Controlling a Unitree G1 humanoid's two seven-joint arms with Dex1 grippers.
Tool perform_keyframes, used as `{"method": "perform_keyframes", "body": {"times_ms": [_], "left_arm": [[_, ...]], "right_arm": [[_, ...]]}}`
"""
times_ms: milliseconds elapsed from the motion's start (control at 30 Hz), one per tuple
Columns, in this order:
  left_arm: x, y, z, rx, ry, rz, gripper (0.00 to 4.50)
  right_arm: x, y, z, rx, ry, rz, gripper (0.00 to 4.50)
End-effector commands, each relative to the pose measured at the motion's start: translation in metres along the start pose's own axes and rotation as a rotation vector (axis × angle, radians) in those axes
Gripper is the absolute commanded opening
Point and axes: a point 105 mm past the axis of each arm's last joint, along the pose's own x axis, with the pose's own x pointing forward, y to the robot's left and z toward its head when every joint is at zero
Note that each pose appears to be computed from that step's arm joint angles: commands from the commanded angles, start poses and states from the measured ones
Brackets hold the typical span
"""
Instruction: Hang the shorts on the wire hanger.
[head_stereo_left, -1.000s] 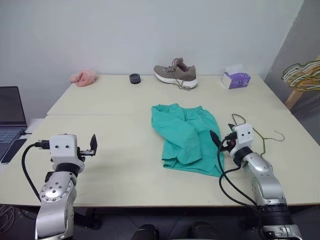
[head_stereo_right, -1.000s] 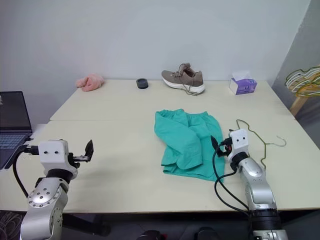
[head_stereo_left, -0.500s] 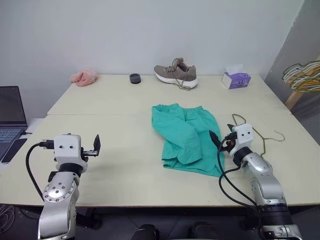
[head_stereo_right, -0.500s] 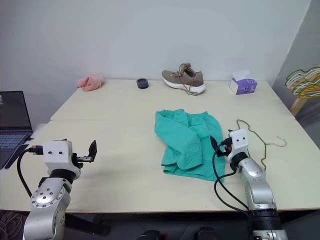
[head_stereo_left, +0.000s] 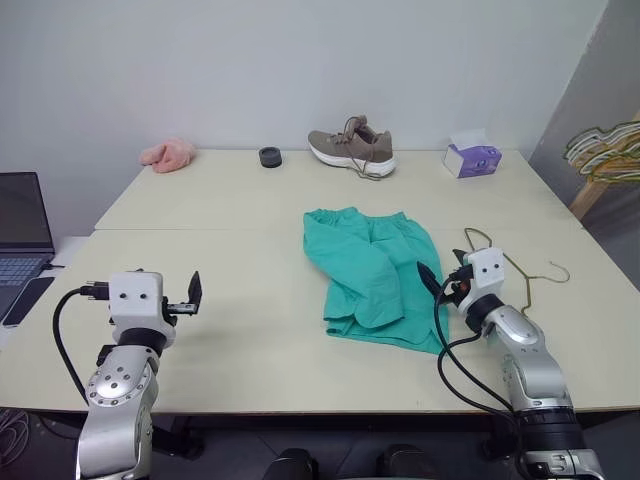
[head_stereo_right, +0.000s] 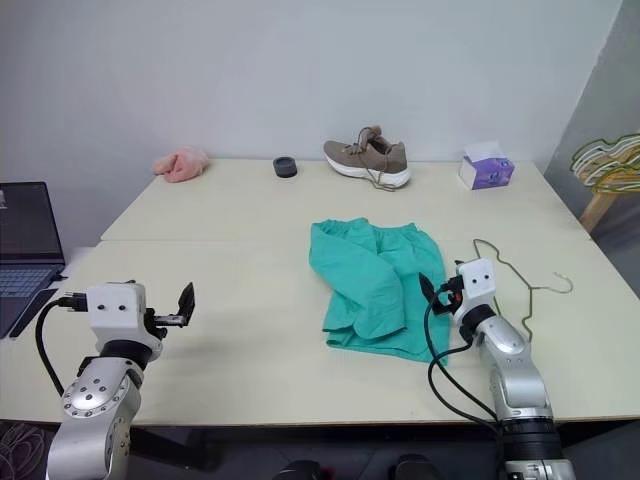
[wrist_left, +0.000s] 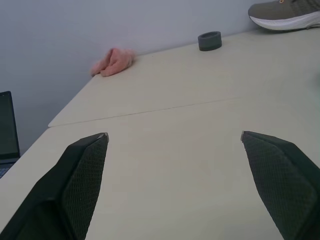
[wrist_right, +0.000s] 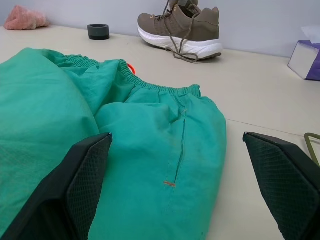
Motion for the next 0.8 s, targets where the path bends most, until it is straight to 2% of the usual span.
{"method": "perform_keyframes", "body": {"times_ms": [33,300,467,667,800], "left_arm": [[0.000,-0.002,0.018,0.017,-0.070,-0.022,4.50],[-0.001,-0.011,0.020,0.008,-0.087,-0.083,4.50],[-0.002,-0.024,0.020,0.012,-0.095,-0.170,4.50],[-0.010,-0.055,0.035,-0.050,-0.139,-0.444,4.50],[-0.016,-0.070,0.036,-0.050,-0.110,-0.608,4.50]], "right_arm": [[0.002,-0.001,0.020,-0.012,-0.066,0.007,4.47],[0.000,-0.002,0.022,-0.036,-0.068,0.023,4.47],[-0.011,-0.003,0.022,-0.073,-0.040,0.109,4.47],[-0.044,0.006,0.007,-0.066,0.119,0.347,4.47],[-0.062,0.000,0.000,-0.171,0.184,0.434,4.47]]}}
